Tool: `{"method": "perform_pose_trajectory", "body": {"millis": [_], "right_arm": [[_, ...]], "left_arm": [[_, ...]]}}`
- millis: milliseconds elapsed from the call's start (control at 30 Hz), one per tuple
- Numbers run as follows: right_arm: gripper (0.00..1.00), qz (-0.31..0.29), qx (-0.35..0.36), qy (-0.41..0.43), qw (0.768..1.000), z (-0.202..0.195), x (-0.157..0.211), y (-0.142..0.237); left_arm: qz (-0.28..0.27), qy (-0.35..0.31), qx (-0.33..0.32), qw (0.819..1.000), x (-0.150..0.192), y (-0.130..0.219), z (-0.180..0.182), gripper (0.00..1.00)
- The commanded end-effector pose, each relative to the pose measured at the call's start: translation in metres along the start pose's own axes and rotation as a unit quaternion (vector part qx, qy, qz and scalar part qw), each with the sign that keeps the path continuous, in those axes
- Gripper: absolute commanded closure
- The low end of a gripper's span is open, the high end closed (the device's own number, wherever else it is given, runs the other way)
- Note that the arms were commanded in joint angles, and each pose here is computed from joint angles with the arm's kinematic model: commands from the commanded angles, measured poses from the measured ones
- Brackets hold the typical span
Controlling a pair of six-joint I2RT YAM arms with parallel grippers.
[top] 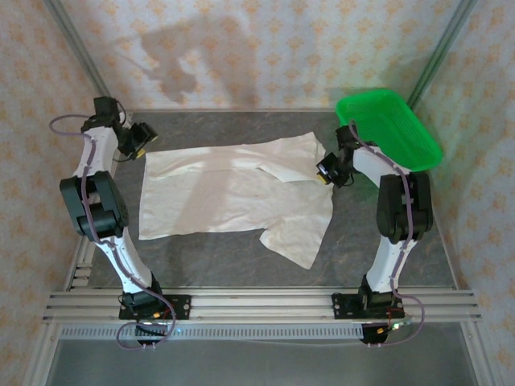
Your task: Fold and stack the t-shirts
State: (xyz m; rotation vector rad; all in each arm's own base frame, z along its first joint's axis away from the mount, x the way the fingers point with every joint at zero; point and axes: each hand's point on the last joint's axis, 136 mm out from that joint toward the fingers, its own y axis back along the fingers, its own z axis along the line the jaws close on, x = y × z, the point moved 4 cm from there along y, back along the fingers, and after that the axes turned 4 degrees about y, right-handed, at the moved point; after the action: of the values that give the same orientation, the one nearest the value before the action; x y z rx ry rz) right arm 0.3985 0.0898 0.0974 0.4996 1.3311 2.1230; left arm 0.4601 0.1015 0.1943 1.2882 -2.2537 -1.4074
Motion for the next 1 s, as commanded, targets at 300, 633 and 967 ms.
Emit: {"method": "perform_pose_trajectory", "body": {"millis": [300,633,967], "right_arm": [[0.87,0.023,0.069,0.002,0.997,-0.033,0.019,-0.024],[0.45,-0.009,0.071,0.062,0.995,-0.024,0.019,0.008],[0.28,-0.08,-0.074,0.206,0.972,0.033,0.03,0.093]], "left_arm": [[-0.037,-0.069,0.053,0.996,0.032,0.025,-0.077,0.39],[-0.056,-0.146,0.1,0.983,0.072,0.052,-0.122,0.38],[-0.129,-0.197,0.16,0.959,0.103,0.107,-0.145,0.3]]}}
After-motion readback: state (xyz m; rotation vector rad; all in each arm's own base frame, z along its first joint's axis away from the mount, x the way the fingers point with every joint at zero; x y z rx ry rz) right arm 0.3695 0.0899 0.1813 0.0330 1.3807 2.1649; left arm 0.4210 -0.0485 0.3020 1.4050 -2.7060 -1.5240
